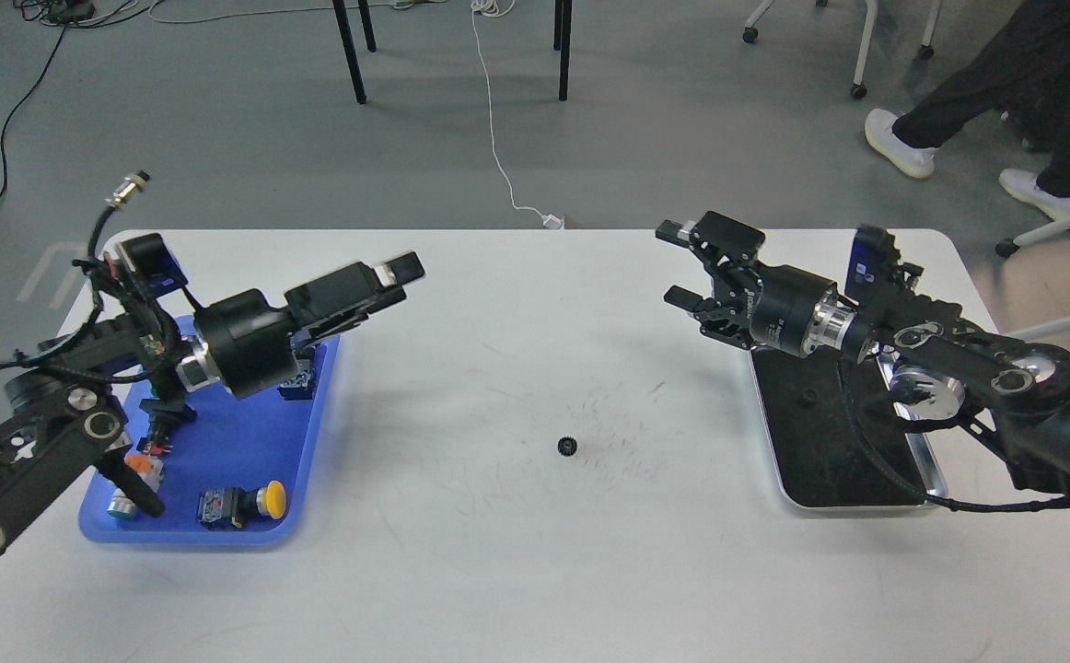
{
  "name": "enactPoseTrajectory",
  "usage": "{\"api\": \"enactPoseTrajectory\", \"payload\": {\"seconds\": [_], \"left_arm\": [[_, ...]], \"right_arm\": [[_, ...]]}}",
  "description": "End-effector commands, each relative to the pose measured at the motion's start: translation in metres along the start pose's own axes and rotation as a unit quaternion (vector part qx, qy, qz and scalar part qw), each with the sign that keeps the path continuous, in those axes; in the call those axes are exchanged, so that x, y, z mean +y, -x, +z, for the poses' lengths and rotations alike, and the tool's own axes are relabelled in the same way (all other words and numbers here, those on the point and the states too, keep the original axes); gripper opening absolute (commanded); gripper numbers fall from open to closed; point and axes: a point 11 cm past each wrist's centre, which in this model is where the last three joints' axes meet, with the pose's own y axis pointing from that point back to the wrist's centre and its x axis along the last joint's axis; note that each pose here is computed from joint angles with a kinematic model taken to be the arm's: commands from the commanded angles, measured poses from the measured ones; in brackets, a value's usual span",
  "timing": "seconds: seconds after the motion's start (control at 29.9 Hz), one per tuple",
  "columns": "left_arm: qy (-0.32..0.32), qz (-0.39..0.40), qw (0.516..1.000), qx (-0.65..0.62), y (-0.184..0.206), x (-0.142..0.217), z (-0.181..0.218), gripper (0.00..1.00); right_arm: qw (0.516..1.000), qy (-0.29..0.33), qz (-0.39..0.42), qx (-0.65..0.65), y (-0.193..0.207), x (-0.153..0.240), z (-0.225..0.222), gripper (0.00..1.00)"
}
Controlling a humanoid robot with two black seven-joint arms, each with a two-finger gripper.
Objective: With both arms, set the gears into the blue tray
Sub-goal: 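Withdraw the right gripper and reach the left gripper toward the part, then grasp the black part on the table with the left gripper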
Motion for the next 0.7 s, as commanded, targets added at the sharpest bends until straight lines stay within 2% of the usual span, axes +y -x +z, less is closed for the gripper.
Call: {"api": "enactPoseTrajectory", "payload": {"seconds": [0.0, 0.17, 0.37, 0.53, 0.67], "left_arm": [[-0.028, -0.132, 0.982, -0.134, 0.031, -0.036, 0.002, 0.98], [-0.051, -0.221, 0.931, -0.287, 0.059, -0.079, -0.013, 0.98], [-0.043, -0.223, 0.927, -0.299, 0.072, -0.123, -0.017, 0.97], [-0.061, -0.232, 0.918, -0.317, 0.076, -0.130, -0.036, 0.93], [-0.074, -0.240, 0.915, -0.316, 0.078, -0.127, -0.046, 0.84]], "right_arm": [[0.993, -0.043, 0.078, -0.072, -0.028, 0.038, 0.012, 1.00], [0.982, -0.055, 0.148, -0.104, -0.057, 0.086, 0.023, 1.00], [0.978, -0.048, 0.177, -0.100, -0.073, 0.113, 0.023, 1.00], [0.979, -0.049, 0.175, -0.096, -0.075, 0.116, 0.019, 1.00], [0.979, -0.050, 0.173, -0.097, -0.074, 0.115, 0.019, 1.00]]}}
